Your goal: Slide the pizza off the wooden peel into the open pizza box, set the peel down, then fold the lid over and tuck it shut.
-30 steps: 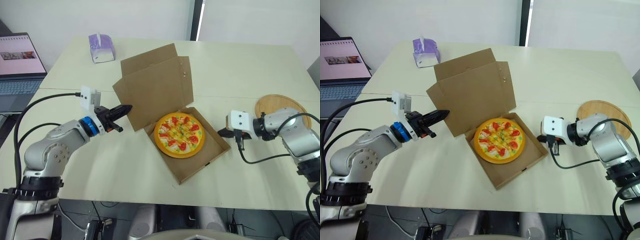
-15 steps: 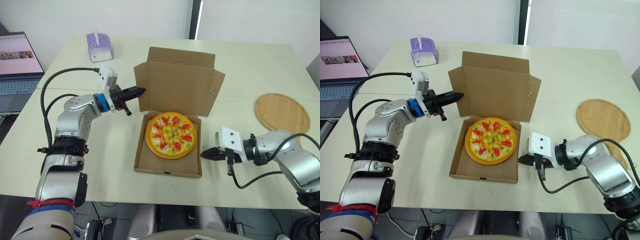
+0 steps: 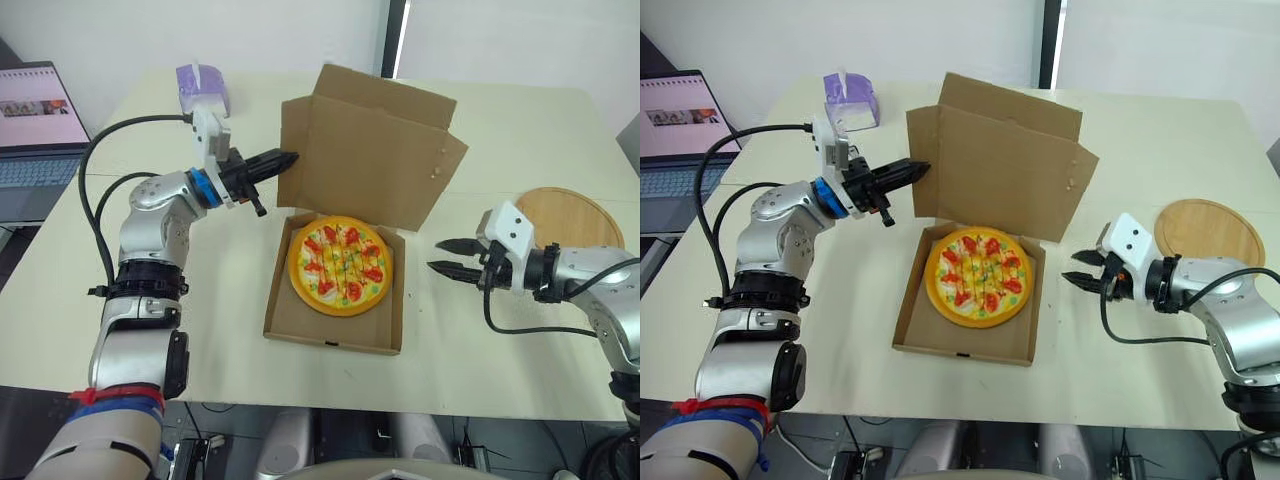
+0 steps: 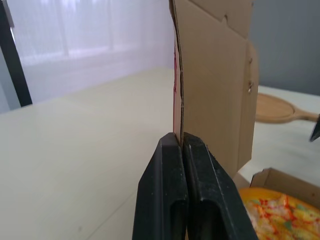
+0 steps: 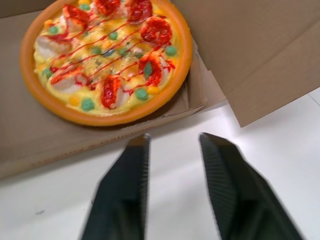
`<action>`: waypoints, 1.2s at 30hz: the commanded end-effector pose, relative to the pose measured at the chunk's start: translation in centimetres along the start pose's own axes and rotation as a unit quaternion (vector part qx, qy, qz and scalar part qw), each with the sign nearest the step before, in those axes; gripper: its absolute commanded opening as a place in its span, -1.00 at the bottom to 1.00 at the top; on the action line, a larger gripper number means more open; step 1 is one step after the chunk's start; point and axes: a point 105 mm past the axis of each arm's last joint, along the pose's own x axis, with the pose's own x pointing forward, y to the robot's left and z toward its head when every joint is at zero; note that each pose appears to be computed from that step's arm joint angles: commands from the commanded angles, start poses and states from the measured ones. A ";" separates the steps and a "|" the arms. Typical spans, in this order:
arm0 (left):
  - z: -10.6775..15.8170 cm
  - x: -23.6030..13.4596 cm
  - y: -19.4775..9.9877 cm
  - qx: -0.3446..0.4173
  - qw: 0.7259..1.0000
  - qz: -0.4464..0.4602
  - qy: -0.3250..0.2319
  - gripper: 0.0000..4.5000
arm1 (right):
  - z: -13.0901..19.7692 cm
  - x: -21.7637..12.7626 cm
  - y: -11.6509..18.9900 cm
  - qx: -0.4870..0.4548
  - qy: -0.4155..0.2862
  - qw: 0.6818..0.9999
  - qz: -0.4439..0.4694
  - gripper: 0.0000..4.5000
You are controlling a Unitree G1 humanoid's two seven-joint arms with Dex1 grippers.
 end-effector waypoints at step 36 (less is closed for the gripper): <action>1.2 -0.8 2.3 -0.126 0.990 0.060 -0.006 0.04 | 6.5 -0.6 2.6 0.011 -0.123 0.989 0.084 1.00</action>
